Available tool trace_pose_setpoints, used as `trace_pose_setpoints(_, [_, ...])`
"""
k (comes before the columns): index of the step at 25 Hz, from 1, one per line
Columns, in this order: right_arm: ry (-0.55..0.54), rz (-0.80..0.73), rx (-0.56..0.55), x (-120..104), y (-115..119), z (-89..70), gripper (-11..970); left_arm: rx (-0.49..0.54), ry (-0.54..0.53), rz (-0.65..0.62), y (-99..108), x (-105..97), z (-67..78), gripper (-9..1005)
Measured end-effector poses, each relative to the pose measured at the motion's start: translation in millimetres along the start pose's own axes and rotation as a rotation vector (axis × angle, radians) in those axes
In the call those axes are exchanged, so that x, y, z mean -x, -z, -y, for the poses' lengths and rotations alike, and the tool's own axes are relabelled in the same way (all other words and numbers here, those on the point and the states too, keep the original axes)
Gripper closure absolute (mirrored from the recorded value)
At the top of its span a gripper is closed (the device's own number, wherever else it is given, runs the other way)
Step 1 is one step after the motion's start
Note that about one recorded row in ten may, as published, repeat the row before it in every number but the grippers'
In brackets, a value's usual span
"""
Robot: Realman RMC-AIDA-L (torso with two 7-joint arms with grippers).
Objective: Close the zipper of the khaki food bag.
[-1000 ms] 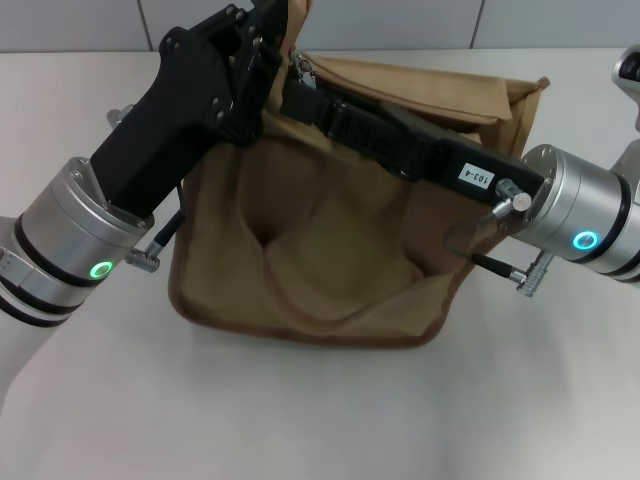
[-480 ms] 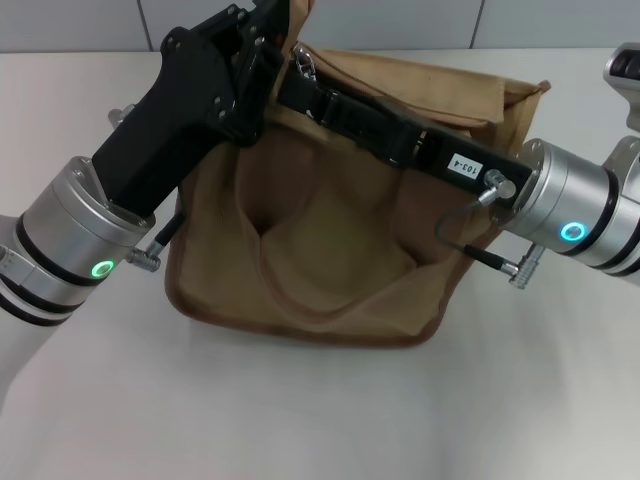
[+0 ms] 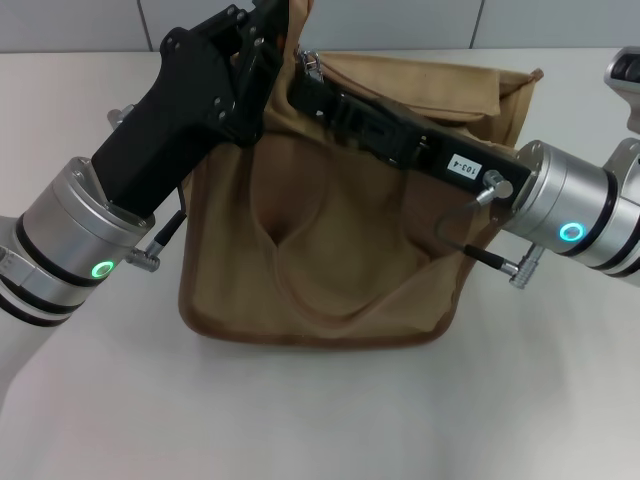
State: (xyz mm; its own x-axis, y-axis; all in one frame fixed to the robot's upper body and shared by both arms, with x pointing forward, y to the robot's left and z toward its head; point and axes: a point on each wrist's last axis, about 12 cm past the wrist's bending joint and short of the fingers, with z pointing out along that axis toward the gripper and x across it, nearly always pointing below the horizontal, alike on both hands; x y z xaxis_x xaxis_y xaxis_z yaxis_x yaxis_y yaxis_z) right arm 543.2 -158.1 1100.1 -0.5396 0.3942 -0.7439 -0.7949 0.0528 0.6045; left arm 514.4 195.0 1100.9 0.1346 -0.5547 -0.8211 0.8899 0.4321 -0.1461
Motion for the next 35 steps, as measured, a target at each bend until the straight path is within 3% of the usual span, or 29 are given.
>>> trace_pose_setpoints(5, [0.015,0.001,-0.007,-1,2,0.3,954,0.005,0.000,-0.001,2,0,0.4,867])
trace_pose_setpoints(21, [0.016,0.008,-0.059,-2,18,3.6,941,0.059,-0.014,0.013,14,2,-0.3,865])
trace_pose_setpoints(35, [-0.005,0.069,-0.193,3,64,8.2,929,0.150,-0.054,0.039,34,10,-4.5,863])
